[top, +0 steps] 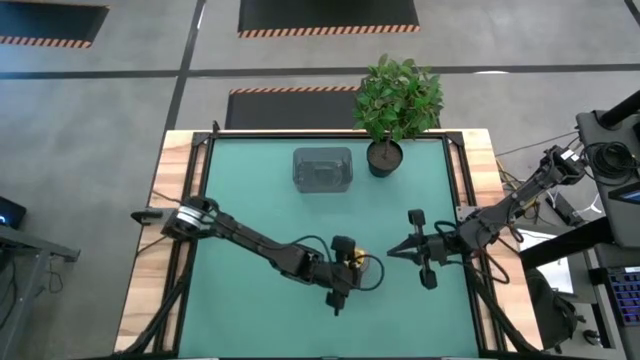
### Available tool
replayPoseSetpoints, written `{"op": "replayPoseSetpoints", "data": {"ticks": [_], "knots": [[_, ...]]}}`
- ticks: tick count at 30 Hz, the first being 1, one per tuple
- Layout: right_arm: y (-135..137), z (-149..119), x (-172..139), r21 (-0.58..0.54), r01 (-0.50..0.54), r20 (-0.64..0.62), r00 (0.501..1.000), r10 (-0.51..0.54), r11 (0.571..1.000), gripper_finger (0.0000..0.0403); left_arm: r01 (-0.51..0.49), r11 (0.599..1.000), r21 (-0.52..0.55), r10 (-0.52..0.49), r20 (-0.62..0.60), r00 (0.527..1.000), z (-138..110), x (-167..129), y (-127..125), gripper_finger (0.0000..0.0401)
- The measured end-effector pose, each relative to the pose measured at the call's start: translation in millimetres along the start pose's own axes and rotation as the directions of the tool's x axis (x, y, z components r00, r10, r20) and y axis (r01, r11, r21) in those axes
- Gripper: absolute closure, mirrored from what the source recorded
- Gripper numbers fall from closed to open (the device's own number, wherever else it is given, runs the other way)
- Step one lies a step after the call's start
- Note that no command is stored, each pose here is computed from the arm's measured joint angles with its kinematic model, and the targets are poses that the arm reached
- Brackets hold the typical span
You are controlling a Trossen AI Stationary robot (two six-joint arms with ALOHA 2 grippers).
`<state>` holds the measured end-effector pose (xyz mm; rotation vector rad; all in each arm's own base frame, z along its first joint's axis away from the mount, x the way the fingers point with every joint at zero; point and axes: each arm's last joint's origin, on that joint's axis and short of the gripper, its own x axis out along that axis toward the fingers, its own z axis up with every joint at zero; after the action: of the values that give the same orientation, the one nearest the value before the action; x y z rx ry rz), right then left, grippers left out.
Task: Nest measuring cups in basket
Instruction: Put the measuring cup into the bin
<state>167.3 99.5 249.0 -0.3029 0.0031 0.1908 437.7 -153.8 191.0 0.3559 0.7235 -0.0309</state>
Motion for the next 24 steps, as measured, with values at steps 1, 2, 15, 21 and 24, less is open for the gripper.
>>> {"op": "replayPoseSetpoints", "data": {"ticks": [1, 2, 15, 21, 24], "knots": [[0, 0, 0, -0.001, 0.000, -0.001, 1.000, 0.000, 1.000, 0.0394, -0.016, 1.000, 0.000, 0.016, -0.007, 1.000, -1, 0, 0, 0.0161], [0, -1, 0, -0.002, 0.000, -0.003, 1.000, 0.000, 1.000, 0.0394, -0.022, 1.000, -0.003, 0.022, -0.012, 1.000, -1, 1, 0, 0.0162], [0, -1, 0, 0.002, 0.002, -0.004, 1.000, -0.002, 1.000, 0.0394, -0.023, 0.998, -0.058, 0.022, -0.023, 1.000, -12, 7, 1, 0.0187], [0, -1, 0, 0.005, 0.003, -0.005, 1.000, -0.003, 1.000, 0.0394, -0.023, 0.997, -0.076, 0.023, 0.001, 1.000, -13, 9, 1, 0.0188], [0, -1, 0, 0.005, 0.003, -0.005, 1.000, -0.003, 1.000, 0.0394, -0.024, 0.997, -0.077, 0.025, 0.000, 1.000, -13, 9, 2, 0.0185]]}}
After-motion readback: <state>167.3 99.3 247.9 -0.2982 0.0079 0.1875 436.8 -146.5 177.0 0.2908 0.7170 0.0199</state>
